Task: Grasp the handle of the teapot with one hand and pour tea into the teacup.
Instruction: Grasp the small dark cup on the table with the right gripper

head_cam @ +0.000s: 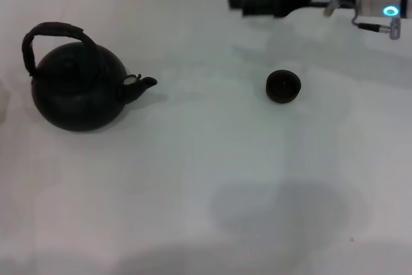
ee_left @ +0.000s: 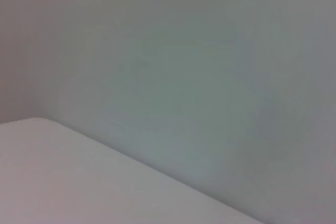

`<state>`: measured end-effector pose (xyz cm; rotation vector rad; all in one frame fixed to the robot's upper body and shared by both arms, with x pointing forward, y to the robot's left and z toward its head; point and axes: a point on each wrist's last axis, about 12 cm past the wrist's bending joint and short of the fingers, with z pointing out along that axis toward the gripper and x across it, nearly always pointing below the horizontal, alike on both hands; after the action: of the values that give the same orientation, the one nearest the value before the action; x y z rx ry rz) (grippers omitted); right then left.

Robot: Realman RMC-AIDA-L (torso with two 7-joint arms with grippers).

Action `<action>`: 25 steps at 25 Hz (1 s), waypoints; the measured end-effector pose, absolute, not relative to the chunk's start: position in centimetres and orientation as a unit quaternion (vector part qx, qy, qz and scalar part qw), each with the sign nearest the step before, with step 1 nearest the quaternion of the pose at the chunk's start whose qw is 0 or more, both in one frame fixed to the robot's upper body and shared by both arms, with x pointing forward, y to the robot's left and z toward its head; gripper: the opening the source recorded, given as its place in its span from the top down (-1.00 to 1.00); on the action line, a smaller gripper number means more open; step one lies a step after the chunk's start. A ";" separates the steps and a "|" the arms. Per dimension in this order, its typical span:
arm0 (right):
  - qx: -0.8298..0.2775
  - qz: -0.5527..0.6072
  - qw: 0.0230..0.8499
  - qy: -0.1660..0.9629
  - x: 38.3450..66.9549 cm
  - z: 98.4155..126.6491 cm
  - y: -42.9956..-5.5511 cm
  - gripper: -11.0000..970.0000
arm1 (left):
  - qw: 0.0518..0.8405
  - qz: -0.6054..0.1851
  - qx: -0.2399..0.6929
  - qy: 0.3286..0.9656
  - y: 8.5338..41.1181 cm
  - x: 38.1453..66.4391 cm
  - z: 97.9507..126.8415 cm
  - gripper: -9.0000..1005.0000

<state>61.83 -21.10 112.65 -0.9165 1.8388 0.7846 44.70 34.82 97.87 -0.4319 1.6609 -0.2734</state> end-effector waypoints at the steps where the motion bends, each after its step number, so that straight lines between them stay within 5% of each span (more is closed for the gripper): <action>1: -0.393 0.314 0.435 0.747 61.6 113.0 -20.5 -0.70 | 0.646 -0.120 -0.190 0.730 34.8 44.7 97.9 -0.54; 13: -0.497 0.143 0.293 0.804 60.8 115.9 -15.0 -0.70 | 0.646 -0.118 -0.189 0.730 35.0 44.7 97.9 -0.54; 25: -0.523 0.068 0.214 0.823 60.0 114.4 -12.9 -0.70 | 0.646 -0.118 -0.189 0.730 35.0 44.6 97.9 -0.54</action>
<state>60.02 -12.86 114.42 -1.4507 2.2826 0.1892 44.63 35.01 97.88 -0.4302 1.6610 -0.2674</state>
